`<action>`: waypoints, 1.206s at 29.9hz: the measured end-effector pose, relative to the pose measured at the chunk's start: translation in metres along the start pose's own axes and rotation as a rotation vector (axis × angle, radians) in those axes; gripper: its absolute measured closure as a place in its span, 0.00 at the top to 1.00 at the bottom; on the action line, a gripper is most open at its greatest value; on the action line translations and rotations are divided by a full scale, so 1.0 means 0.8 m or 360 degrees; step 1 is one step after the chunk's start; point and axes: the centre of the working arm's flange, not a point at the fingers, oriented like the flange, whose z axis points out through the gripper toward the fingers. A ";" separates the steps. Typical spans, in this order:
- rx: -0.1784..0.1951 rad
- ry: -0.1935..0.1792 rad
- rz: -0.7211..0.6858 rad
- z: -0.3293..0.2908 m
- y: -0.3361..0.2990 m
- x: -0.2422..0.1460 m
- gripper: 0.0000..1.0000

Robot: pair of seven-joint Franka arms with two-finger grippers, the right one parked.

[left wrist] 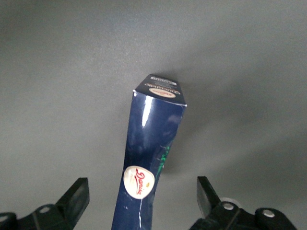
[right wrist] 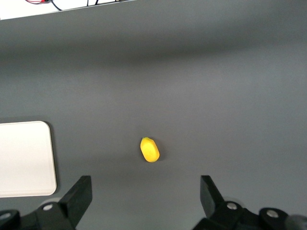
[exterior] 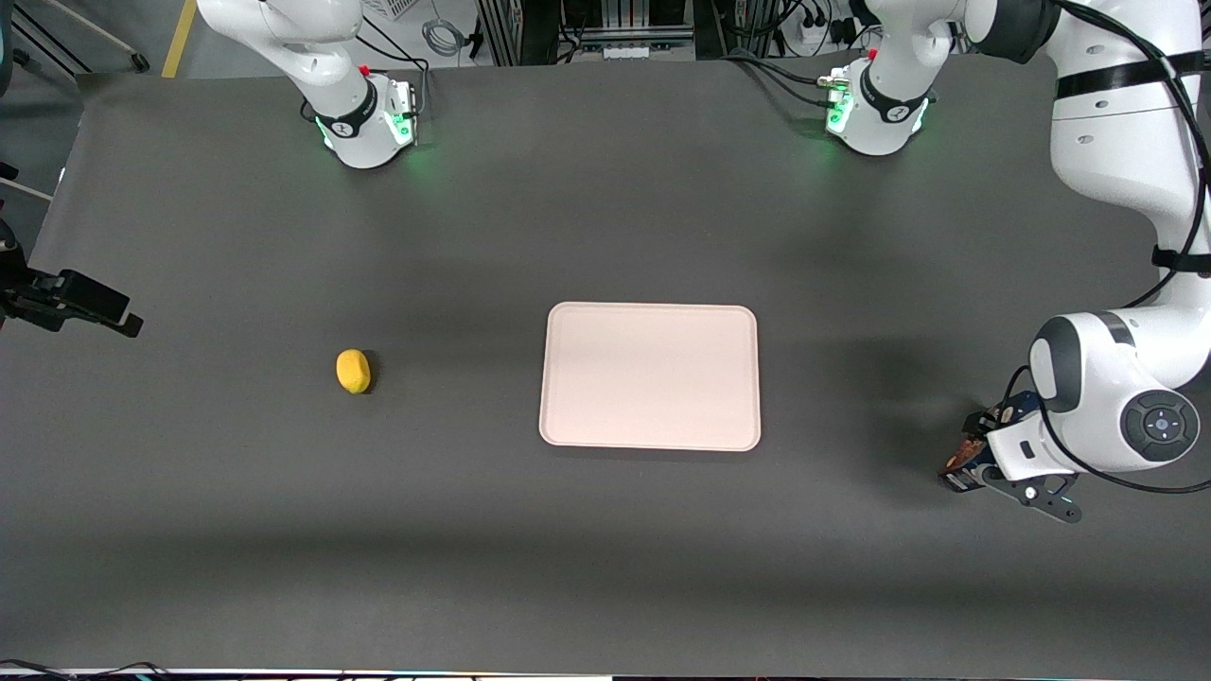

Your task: Place cookie box on tray

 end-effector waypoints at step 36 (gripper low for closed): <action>-0.0153 -0.0013 -0.0460 -0.338 -0.036 -0.091 0.23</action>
